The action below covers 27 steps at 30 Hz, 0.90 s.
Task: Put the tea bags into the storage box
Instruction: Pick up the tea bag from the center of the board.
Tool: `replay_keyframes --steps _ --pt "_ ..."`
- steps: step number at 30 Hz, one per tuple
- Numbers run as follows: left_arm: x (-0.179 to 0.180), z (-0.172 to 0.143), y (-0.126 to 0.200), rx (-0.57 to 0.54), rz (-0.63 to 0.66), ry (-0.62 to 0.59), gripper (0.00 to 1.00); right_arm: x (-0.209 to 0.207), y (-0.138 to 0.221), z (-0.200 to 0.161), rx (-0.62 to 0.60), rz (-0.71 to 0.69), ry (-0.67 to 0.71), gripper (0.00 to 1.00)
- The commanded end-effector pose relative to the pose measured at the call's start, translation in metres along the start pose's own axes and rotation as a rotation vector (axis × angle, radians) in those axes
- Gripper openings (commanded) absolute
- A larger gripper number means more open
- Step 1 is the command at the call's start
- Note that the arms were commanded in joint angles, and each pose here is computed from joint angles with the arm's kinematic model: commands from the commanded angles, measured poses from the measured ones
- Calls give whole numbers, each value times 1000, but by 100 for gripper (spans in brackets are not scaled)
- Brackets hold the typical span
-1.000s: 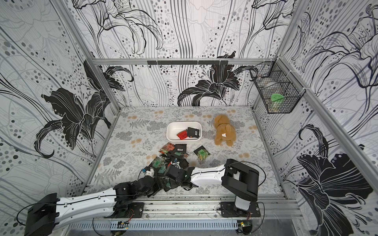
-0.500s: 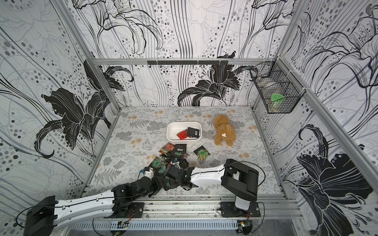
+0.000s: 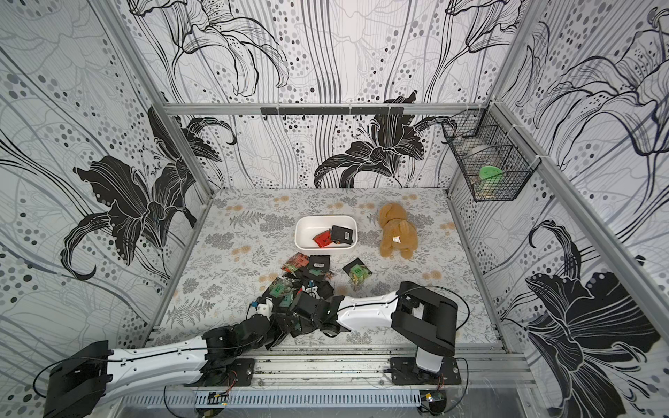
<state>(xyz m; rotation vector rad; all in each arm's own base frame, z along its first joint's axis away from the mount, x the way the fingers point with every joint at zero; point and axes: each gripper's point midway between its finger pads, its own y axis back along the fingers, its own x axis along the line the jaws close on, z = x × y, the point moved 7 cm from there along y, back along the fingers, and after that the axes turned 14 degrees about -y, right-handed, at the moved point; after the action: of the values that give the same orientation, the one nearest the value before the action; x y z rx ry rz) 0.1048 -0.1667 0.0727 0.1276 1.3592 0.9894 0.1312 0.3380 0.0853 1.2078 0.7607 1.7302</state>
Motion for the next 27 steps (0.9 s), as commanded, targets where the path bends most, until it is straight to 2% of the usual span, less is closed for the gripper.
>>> replay_keyframes --steps 1,6,12,20,27 --pt "-14 1 0 -3 -55 -2 21 -10 -4 -7 22 -37 3 0" --pt "-15 0 -1 5 -46 -10 11 -10 -1 -6 13 -30 4 0" --pt "-11 1 3 16 27 -48 2 -12 10 -2 -21 -31 15 2" --pt "-15 4 16 33 75 -126 0 -18 49 16 -135 -60 63 15" --pt "-38 14 39 56 165 -302 0 -55 81 49 -205 -65 69 19"
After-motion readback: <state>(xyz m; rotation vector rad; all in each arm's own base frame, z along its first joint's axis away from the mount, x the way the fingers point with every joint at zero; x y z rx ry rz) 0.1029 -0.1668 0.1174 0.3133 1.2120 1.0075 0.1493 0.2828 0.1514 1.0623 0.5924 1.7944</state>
